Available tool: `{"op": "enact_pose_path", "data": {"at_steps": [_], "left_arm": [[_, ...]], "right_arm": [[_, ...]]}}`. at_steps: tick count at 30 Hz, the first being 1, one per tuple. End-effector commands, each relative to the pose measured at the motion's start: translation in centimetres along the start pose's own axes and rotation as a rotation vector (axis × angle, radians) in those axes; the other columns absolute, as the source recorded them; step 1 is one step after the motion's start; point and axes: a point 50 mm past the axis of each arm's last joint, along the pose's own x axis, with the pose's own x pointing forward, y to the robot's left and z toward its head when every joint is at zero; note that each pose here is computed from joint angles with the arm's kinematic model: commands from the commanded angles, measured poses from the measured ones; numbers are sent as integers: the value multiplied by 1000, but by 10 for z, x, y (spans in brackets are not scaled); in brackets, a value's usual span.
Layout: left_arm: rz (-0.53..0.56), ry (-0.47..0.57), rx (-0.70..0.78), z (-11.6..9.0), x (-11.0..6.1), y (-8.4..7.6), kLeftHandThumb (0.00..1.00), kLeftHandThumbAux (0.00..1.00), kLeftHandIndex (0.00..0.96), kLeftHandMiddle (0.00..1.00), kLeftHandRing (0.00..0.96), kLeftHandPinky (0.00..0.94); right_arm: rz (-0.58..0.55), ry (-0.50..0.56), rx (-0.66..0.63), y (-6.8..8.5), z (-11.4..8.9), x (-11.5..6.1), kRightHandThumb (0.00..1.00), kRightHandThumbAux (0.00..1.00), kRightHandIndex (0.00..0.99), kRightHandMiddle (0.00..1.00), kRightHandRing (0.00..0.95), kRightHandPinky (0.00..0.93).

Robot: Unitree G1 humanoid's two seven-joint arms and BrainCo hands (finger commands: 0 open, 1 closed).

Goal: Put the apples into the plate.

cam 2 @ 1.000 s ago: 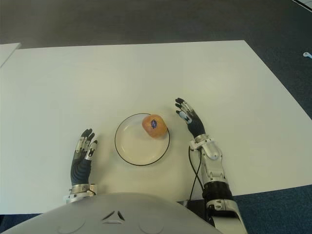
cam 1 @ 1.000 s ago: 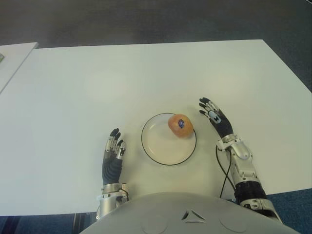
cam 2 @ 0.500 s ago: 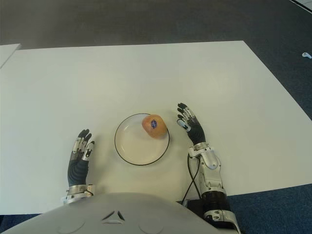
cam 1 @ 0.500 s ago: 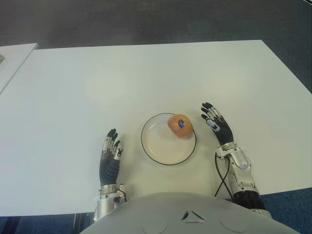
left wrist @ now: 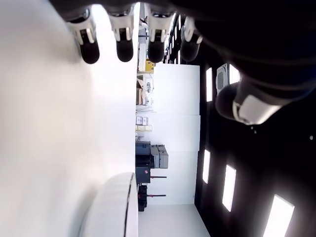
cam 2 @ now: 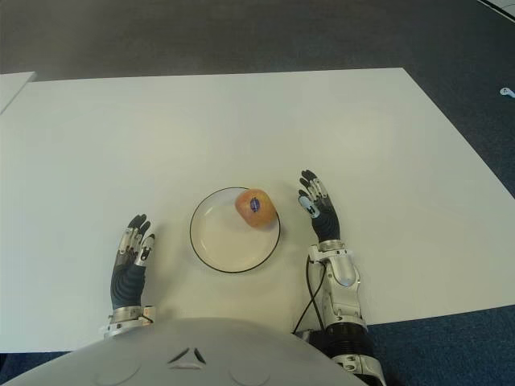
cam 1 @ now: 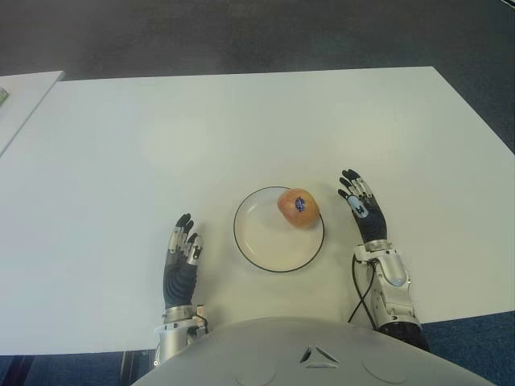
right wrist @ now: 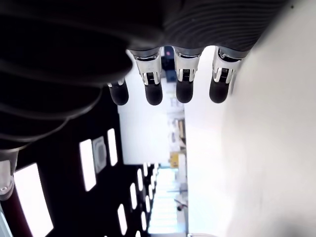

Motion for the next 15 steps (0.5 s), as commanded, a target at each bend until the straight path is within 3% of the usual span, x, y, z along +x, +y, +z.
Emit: {"op": "enact_pose_path", "data": {"at_steps": [1, 15], "left_arm": [[30, 27, -4, -1, -2, -1, 75, 421, 0, 0, 0, 0], [64, 23, -23, -1, -2, 0, 107, 424, 0, 0, 0, 0]], "right_arm": [[-50, 96, 90, 5, -19, -14, 66, 400, 0, 0, 0, 0], [-165, 130, 245, 8, -25, -19, 97, 425, 0, 0, 0, 0]]}}
